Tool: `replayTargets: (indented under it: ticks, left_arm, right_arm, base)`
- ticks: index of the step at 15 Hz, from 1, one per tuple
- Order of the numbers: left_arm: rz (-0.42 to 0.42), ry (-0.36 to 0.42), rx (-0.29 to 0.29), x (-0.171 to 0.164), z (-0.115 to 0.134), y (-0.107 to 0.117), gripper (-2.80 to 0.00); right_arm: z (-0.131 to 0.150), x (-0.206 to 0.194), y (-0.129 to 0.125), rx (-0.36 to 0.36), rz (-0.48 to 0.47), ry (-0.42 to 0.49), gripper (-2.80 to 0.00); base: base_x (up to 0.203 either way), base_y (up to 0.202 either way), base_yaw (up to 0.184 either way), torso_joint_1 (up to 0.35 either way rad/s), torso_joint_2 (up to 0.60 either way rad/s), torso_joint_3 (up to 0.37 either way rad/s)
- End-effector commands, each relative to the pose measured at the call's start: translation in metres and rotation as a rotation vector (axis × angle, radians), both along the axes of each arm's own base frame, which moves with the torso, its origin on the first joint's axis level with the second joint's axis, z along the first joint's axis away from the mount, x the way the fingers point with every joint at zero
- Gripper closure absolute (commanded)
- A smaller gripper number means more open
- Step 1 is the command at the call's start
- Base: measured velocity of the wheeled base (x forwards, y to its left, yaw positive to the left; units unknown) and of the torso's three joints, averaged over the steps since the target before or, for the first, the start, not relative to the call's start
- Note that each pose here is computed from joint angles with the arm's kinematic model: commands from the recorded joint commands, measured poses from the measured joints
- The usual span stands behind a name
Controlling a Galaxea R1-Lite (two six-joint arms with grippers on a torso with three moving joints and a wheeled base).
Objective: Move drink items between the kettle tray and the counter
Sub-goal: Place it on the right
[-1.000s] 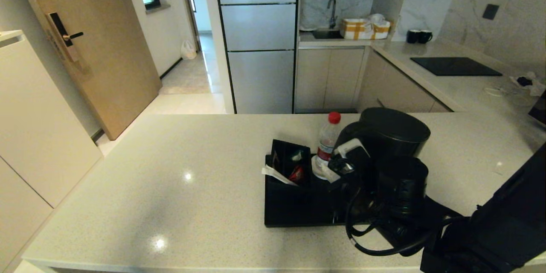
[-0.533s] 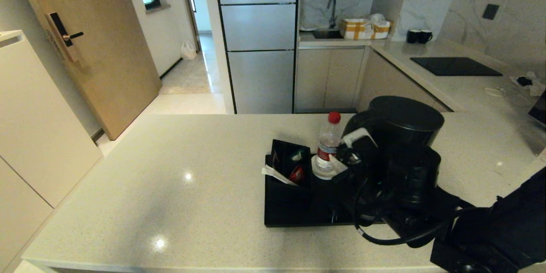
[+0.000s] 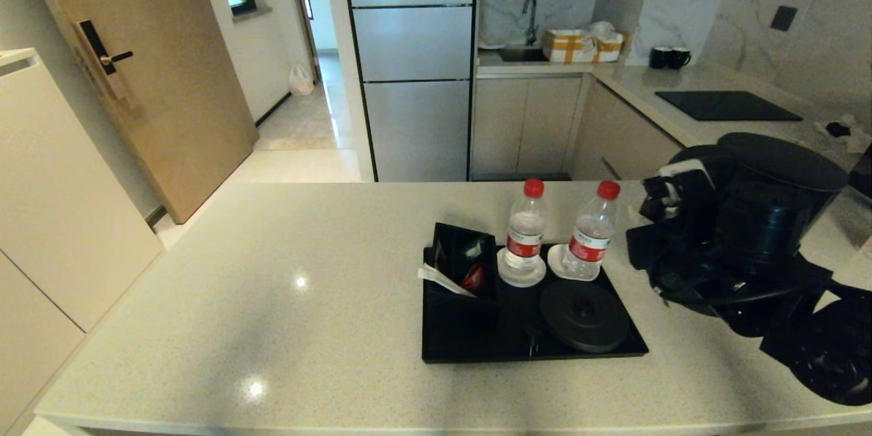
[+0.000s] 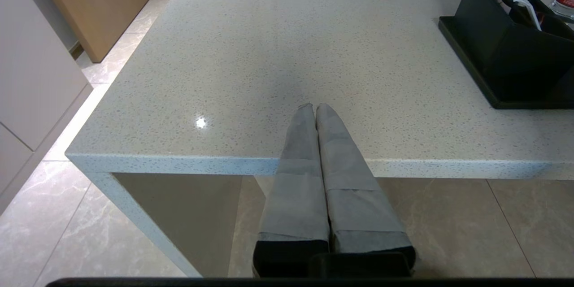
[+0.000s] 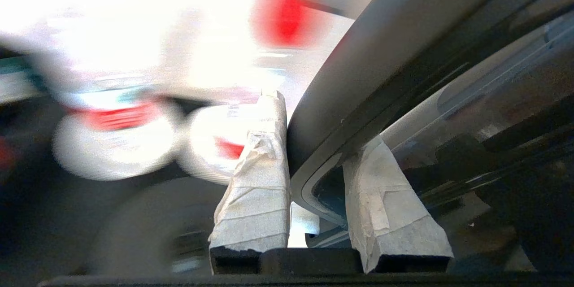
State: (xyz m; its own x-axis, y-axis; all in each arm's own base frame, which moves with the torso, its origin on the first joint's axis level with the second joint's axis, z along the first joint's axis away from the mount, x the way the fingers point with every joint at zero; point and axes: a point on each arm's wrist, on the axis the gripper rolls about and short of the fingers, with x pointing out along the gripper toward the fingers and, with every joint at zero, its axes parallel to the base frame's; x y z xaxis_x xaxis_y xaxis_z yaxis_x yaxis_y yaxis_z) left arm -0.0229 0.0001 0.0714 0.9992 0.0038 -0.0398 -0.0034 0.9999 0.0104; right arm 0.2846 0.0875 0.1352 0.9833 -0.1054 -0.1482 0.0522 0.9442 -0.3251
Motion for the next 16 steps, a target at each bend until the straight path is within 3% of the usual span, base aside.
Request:
replayTargets:
  ticks: [1, 6, 12, 16]
  left_arm:
    - [0.001, 0.000, 0.000, 0.000, 0.000, 0.000, 0.00]
    - [0.001, 0.000, 0.000, 0.000, 0.000, 0.000, 0.00]
    - [0.001, -0.001, 0.000, 0.000, 0.000, 0.000, 0.00]
    - [0.001, -0.001, 0.000, 0.000, 0.000, 0.000, 0.00]
  right_arm:
    - [0.003, 0.005, -0.035, 0.001, -0.114, -0.012, 0.00]
    - [-0.003, 0.019, -0.092, -0.011, -0.256, 0.009, 0.00]
    - [-0.025, 0.072, -0.155, -0.022, -0.418, 0.020, 0.00]
    - [-0.044, 0.110, -0.178, -0.026, -0.468, 0.035, 0.00]
  base:
    - [0.000, 0.000, 0.000, 0.000, 0.00, 0.000]
    - [0.000, 0.000, 0.000, 0.000, 0.00, 0.000]
    - [0.000, 0.000, 0.000, 0.000, 0.00, 0.000]
    - [0.000, 0.000, 0.000, 0.000, 0.00, 0.000]
